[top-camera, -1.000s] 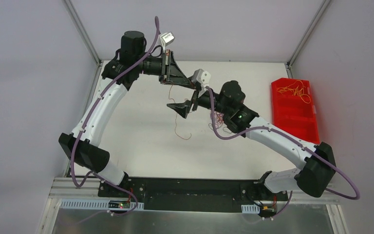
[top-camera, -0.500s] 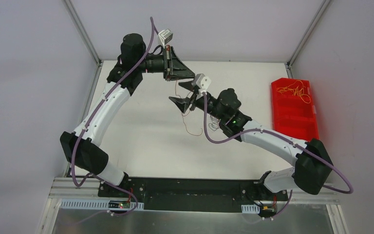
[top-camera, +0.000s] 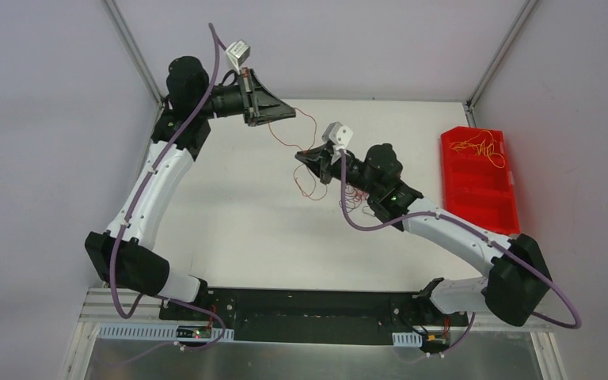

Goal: Untangle the cables

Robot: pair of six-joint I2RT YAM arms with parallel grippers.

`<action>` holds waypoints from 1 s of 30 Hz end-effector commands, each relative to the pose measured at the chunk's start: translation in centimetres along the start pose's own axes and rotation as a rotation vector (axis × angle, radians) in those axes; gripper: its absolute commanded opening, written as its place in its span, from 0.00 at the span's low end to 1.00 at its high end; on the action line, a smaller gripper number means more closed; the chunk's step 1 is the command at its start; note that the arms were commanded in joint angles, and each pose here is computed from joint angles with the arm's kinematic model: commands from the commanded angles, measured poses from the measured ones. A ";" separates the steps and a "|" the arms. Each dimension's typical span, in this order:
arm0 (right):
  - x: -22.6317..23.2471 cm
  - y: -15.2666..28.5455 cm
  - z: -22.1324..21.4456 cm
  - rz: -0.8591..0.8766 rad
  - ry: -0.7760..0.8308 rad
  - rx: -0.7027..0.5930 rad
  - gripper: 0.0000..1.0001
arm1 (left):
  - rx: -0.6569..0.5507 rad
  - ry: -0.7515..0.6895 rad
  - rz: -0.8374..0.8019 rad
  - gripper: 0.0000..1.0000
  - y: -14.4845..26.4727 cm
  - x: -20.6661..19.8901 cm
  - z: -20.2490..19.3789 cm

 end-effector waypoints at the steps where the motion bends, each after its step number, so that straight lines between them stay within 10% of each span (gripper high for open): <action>1: -0.5 2.6 4.6 0.014 -0.004 -0.087 0.00 | -0.119 -0.072 0.137 0.00 3.9 1.8 0.8; 7: -0.4 5.1 7.9 0.025 -0.067 -0.089 0.00 | -0.145 -0.067 0.421 0.00 6.3 7.6 -0.4; 17: -2.4 3.5 13.7 -0.030 -0.374 -0.193 0.00 | 0.200 -0.103 0.293 0.00 -1.2 9.2 -6.7; 27: -6.3 4.5 14.9 -0.193 -0.584 -0.266 0.00 | 0.257 -0.136 0.186 0.00 -6.4 7.2 -7.9; 30: -7.2 6.6 15.1 -0.247 -0.567 -0.262 0.00 | 0.154 -0.106 0.272 0.35 -3.9 8.6 -6.1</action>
Point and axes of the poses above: each gripper's point midway between its finger pads, its own y axis back along the fingers, its own x axis along the line the jaws close on, z = x × y, the point moved 10 cm from there along y, back along the fingers, and after that the axes turned 4 degrees about -y, right-handed, at the moved point
